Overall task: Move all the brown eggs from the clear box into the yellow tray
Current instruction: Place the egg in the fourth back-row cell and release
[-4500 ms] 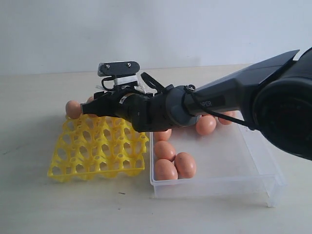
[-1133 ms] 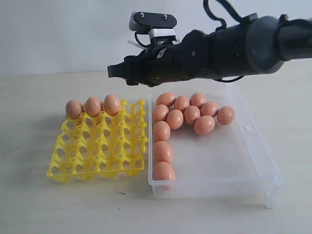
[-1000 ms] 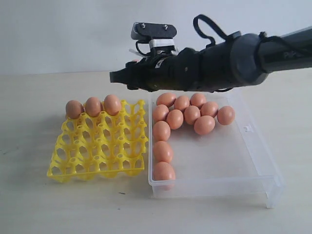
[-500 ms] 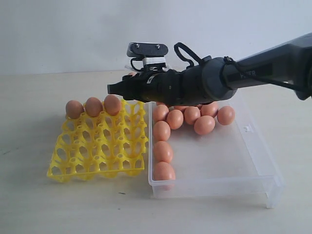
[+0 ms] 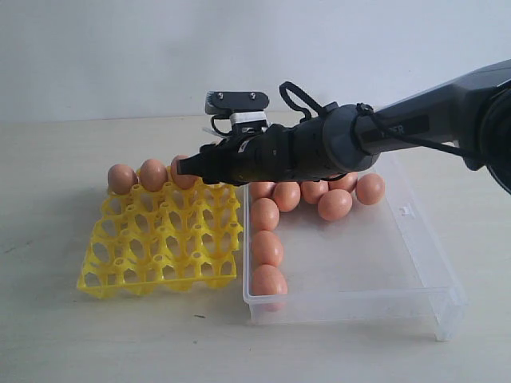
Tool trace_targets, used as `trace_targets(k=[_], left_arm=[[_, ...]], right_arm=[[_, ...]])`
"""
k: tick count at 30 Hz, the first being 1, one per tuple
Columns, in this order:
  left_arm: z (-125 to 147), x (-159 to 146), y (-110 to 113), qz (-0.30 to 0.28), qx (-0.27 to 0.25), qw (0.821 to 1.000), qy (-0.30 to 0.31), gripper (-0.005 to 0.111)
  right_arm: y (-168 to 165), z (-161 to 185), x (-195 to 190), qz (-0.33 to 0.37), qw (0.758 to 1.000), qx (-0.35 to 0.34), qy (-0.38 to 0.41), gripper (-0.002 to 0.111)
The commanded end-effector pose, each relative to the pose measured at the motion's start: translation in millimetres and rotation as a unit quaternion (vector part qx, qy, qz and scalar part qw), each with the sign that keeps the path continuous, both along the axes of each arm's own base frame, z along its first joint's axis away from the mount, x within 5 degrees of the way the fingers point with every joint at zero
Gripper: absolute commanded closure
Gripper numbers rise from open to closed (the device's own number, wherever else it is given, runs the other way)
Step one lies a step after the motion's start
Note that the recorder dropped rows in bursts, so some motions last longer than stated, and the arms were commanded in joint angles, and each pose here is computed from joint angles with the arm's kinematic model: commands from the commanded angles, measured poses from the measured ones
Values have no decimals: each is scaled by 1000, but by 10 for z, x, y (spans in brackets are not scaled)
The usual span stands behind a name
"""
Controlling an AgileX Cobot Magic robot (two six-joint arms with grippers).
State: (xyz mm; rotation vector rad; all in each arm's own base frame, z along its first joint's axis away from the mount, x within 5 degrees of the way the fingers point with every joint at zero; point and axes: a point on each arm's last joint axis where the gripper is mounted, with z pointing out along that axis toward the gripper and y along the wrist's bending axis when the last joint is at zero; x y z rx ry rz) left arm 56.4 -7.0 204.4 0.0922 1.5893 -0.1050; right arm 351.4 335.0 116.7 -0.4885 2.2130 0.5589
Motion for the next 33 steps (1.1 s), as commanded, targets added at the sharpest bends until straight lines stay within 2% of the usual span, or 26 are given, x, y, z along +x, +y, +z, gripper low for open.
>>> trace_targets(k=[1,5,13,20,24,29,33], left_arm=[[-6,-4,-2,-2,-6,1000,-2,107],[-6,-4,-2,-2,-6,1000,-2,107],[-6,-4,-2,-2,-6,1000,-2,107],[-6,-4,-2,-2,-6,1000,-2,107],[-6,-4,-2,-2,-6,1000,-2,107],[-6,-4,-2,-2,-6,1000,-2,107],[-6,-4,-2,-2,-6,1000,-2,107]], right_arm=[[16,60,23,2,1000,5,-17,74],[17,62,24,1,1000,6,-18,58],[17,64,27,1,1000,7,-20,42],[16,161,26,2,1000,13,-28,42],[7,399,4,12,999,18,-44,53],[-41,730,-103,63,997,-16,-47,84],[-198,961,-214,100,994,-49,10,108]])
